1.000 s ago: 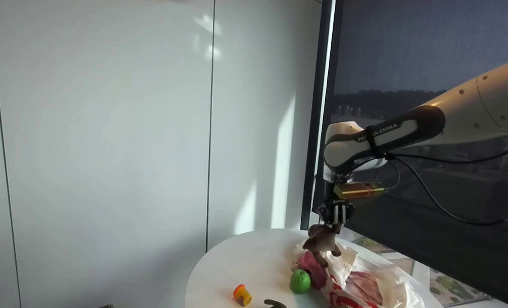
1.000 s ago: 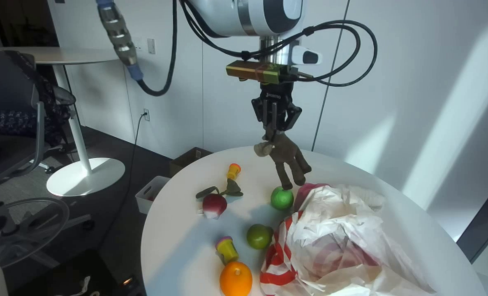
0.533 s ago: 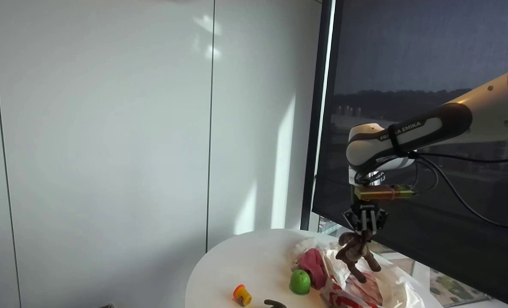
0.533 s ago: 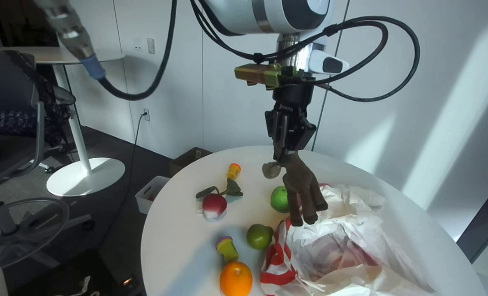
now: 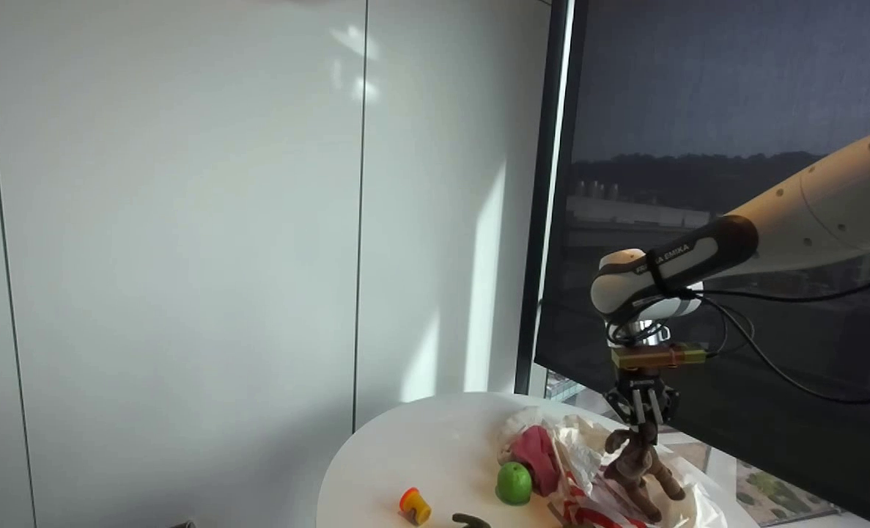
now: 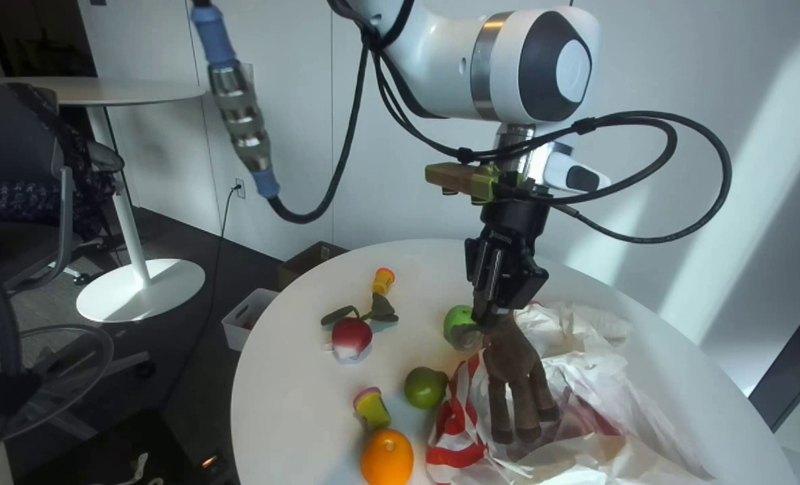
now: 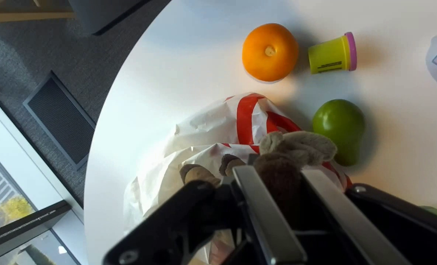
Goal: Put the moose to, the turnip plushie, the pear and the apple in the plastic
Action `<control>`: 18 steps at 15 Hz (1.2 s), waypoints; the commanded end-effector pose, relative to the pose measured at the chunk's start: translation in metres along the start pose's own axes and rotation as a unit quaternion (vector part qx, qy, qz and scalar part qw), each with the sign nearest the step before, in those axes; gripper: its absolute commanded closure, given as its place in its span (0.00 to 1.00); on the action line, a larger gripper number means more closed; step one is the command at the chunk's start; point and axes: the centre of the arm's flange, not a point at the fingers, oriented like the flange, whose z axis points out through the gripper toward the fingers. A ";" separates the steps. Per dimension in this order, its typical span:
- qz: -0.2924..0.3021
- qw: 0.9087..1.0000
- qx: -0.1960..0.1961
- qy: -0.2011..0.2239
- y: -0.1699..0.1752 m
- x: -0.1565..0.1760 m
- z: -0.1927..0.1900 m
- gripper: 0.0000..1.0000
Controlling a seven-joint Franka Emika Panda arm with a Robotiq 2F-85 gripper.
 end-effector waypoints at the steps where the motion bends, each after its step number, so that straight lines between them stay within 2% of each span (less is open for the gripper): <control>1: 0.015 1.000 -0.020 -0.010 -0.004 0.039 0.000 0.81; 6: -0.004 0.999 -0.045 0.002 -0.016 0.069 0.007 0.82; 10: -0.023 0.999 -0.046 0.014 -0.028 0.087 0.010 0.81; 14: -0.049 0.998 -0.030 0.008 -0.030 0.104 0.022 0.82; 18: -0.097 0.995 0.021 0.004 -0.031 0.112 0.030 0.82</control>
